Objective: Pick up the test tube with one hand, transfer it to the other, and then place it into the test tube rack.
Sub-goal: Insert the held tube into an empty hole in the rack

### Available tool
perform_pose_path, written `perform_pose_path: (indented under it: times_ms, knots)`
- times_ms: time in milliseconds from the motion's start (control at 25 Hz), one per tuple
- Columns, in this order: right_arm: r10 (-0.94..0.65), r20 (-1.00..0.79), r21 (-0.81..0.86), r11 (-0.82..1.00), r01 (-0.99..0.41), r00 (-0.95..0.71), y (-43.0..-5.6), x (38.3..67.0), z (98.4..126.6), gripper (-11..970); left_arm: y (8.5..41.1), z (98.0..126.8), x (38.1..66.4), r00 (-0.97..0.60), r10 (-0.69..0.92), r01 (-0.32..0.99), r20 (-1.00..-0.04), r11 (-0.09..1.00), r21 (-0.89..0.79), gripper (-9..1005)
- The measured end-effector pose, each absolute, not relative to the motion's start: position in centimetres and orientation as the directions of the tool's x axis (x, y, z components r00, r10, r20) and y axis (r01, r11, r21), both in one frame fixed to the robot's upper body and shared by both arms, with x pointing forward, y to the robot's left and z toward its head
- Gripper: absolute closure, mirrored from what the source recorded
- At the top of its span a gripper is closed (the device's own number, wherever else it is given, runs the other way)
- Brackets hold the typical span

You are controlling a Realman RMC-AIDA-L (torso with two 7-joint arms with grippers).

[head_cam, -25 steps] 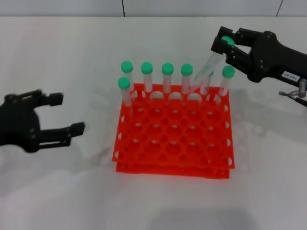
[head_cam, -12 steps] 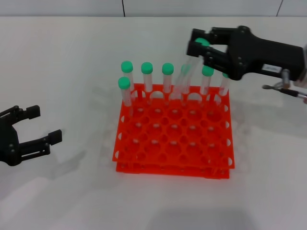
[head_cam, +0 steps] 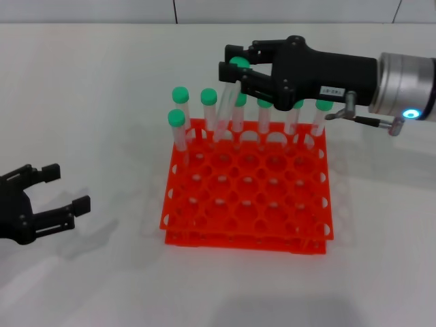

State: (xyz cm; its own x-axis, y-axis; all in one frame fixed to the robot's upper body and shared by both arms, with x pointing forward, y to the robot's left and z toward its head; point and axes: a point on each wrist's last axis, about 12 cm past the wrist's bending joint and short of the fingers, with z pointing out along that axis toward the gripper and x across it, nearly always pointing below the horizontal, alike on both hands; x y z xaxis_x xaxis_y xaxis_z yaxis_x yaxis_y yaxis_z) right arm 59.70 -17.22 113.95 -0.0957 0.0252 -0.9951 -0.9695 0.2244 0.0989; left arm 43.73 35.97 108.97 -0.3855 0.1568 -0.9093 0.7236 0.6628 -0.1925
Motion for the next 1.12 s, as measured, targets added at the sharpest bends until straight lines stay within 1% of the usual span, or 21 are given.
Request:
perform_pose_path:
  times_ms: [440,680,1120]
  knots:
    - [-0.029,-0.996,0.07,0.267,-0.961,-0.08,-15.7,60.3,113.3,662,35.7,108.9,44.2,-0.394,0.198,0.744,-0.898,0.642,-0.184,130]
    - [-0.043,-0.997,0.042,0.283,-0.958,-0.056,-15.0,60.1,112.7,660,35.3,108.8,45.0,-0.4,0.208,0.752,-0.892,0.632,-0.19,132]
    - [-0.081,-0.996,0.017,0.293,-0.956,-0.042,-13.9,59.8,111.7,656,34.9,109.1,45.7,-0.389,0.213,0.762,-0.896,0.622,-0.182,135]
